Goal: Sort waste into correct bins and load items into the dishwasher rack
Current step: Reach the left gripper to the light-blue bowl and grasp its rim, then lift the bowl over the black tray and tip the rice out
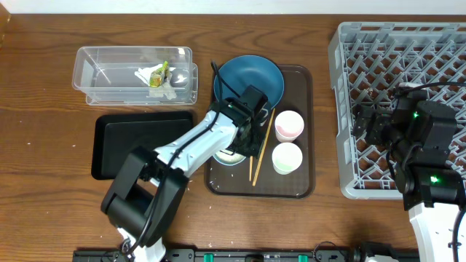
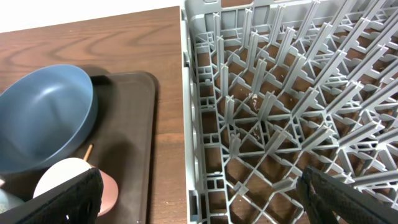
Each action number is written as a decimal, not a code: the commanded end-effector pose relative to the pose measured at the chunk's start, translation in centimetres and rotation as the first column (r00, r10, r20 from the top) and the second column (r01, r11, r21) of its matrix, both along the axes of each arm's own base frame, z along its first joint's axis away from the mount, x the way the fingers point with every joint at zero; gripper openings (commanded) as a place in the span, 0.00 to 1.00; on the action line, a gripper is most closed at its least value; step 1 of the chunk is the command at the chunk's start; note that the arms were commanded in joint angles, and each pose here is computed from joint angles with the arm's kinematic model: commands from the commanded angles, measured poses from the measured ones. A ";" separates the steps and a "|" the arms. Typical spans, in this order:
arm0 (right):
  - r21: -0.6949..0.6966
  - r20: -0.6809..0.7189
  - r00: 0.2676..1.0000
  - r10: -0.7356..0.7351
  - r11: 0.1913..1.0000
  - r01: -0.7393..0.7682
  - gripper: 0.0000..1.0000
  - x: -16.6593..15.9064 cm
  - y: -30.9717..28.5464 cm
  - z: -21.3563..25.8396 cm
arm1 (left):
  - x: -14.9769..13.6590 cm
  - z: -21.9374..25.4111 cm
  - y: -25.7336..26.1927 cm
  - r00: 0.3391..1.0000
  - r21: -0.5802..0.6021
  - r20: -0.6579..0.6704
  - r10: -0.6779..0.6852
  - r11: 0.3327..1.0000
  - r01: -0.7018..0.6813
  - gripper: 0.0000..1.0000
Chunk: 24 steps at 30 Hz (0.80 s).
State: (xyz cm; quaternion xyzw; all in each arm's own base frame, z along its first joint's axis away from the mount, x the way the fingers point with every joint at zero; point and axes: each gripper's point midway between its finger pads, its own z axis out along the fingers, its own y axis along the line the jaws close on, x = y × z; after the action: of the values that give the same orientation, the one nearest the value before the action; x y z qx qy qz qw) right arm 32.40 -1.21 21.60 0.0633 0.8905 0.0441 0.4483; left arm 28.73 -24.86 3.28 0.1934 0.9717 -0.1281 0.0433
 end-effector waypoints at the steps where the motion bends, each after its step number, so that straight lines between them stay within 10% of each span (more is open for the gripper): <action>1: -0.001 0.018 1.000 0.025 1.000 -0.025 0.99 0.2 0.7 0.8 | -0.1 -0.7 0.8 1.000 0.041 -0.003 0.002 0.999 -0.002 0.06; 24: -0.002 0.024 0.999 0.025 1.000 -0.025 0.99 0.3 0.7 1.0 | 2.6 11.4 11.8 0.930 -0.038 0.176 0.324 0.946 -0.323 0.06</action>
State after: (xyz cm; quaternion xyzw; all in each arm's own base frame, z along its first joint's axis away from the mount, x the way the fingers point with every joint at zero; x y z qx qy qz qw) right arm 32.42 -1.23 21.64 0.0634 0.8901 0.0440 0.4492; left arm 30.74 -15.07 14.01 0.0861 0.9804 -0.0924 0.1510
